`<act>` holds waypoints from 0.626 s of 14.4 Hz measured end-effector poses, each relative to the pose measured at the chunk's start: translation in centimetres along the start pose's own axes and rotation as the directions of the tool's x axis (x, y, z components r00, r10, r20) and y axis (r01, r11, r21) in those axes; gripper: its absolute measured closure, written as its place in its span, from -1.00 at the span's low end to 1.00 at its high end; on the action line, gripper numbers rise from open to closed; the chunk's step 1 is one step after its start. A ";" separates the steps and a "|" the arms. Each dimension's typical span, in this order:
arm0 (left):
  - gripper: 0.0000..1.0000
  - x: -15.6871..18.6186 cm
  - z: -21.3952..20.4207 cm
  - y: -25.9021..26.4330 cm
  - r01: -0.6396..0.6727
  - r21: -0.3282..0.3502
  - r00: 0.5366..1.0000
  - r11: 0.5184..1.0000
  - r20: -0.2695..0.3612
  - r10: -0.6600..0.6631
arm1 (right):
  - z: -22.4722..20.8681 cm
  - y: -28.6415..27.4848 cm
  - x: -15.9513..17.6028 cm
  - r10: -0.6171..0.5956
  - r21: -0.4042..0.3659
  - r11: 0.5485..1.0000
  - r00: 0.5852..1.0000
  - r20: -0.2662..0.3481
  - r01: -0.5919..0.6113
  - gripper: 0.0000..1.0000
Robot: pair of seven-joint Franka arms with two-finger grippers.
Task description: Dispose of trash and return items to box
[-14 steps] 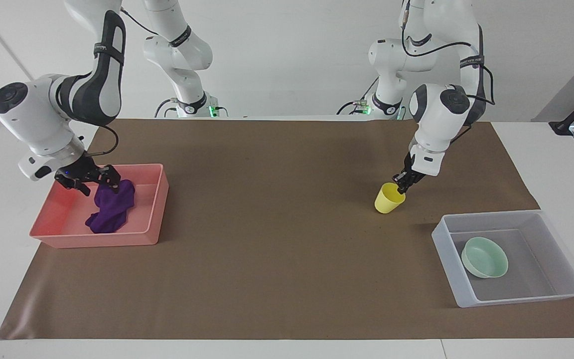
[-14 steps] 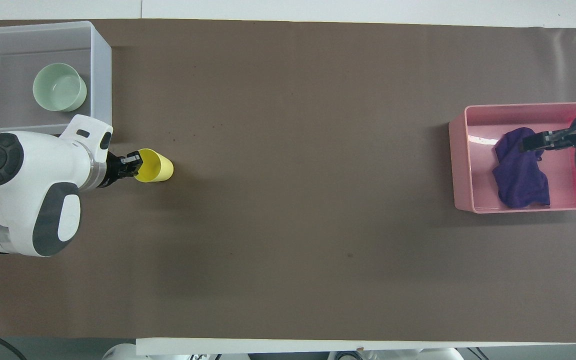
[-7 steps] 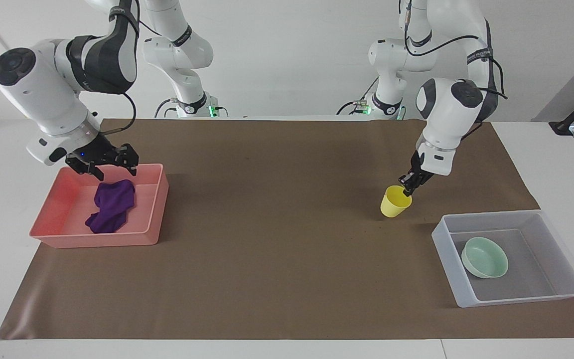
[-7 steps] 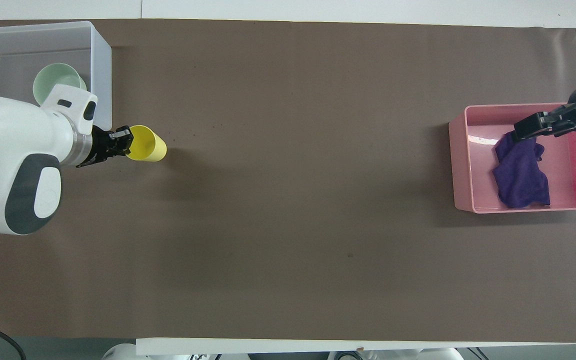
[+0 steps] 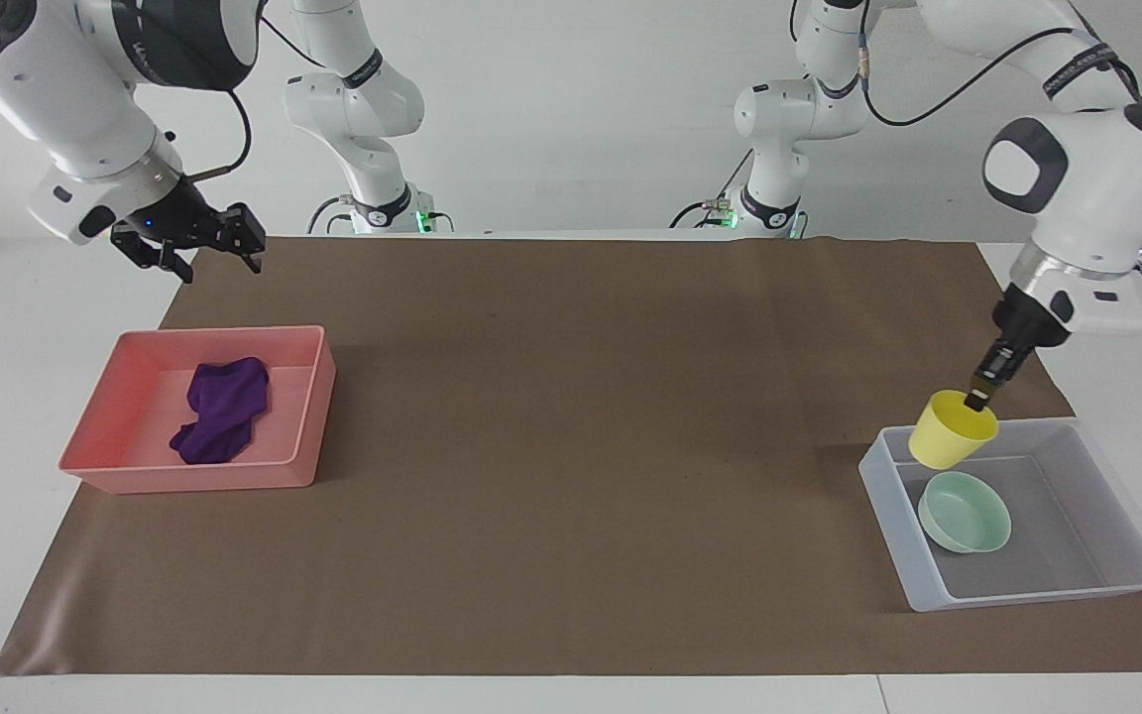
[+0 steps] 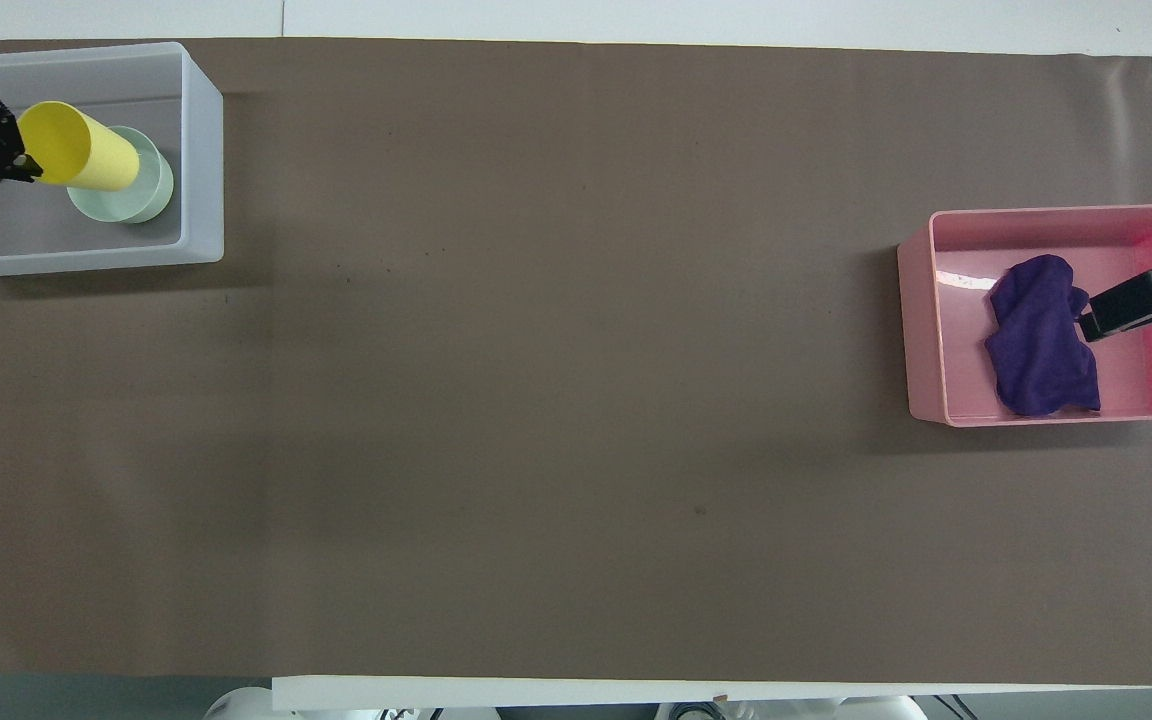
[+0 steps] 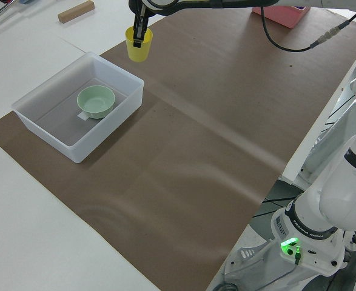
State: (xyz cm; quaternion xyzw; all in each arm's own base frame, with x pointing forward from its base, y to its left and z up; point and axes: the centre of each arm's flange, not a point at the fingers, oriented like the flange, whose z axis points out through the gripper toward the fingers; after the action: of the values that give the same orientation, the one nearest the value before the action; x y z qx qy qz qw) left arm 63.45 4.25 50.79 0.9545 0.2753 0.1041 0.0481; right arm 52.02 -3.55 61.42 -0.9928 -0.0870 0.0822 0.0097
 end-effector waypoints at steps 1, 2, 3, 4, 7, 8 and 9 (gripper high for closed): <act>0.96 1.2 2.2 -1.4 -0.009 0.010 1.000 1.000 0.002 0.009 | -0.4 -1.0 -0.3 -0.017 -0.004 1.000 1.000 -0.001 0.017 -0.77; 0.96 2.0 4.5 -2.3 -0.008 0.016 1.000 1.000 0.005 0.008 | -0.5 -1.8 -0.3 -0.030 -0.007 1.000 1.000 -0.001 0.030 -0.86; 0.96 2.5 6.8 -2.7 -0.009 0.022 1.000 1.000 0.009 0.008 | -0.5 -2.3 -0.2 -0.039 -0.009 0.999 0.999 0.000 0.039 -0.87; 0.96 2.6 8.9 -2.8 -0.012 0.027 1.000 1.000 0.017 0.012 | -0.4 -2.5 -0.1 -0.043 -0.010 0.999 0.999 0.002 0.043 -0.97; 0.84 2.3 12.3 -2.5 -0.067 0.036 0.997 0.997 0.050 0.065 | -0.3 -2.4 -0.1 -0.041 -0.009 0.999 0.999 0.005 0.041 -1.00; 0.84 2.3 12.4 -2.5 -0.106 0.035 0.993 0.994 0.053 0.104 | -0.3 -2.4 -0.1 -0.041 -0.008 0.999 0.999 0.005 0.041 -1.00; 0.75 2.3 12.2 -2.5 -0.137 0.032 0.989 0.990 0.052 0.135 | -0.3 -2.4 -0.1 -0.041 -0.008 0.999 0.999 0.005 0.041 -1.00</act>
State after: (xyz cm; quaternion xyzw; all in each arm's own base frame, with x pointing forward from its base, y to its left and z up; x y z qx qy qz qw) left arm 66.85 7.15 38.89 0.9740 0.2101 0.0786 0.0307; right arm 51.54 -1.21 61.77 -0.9906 -0.1078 0.0840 0.0069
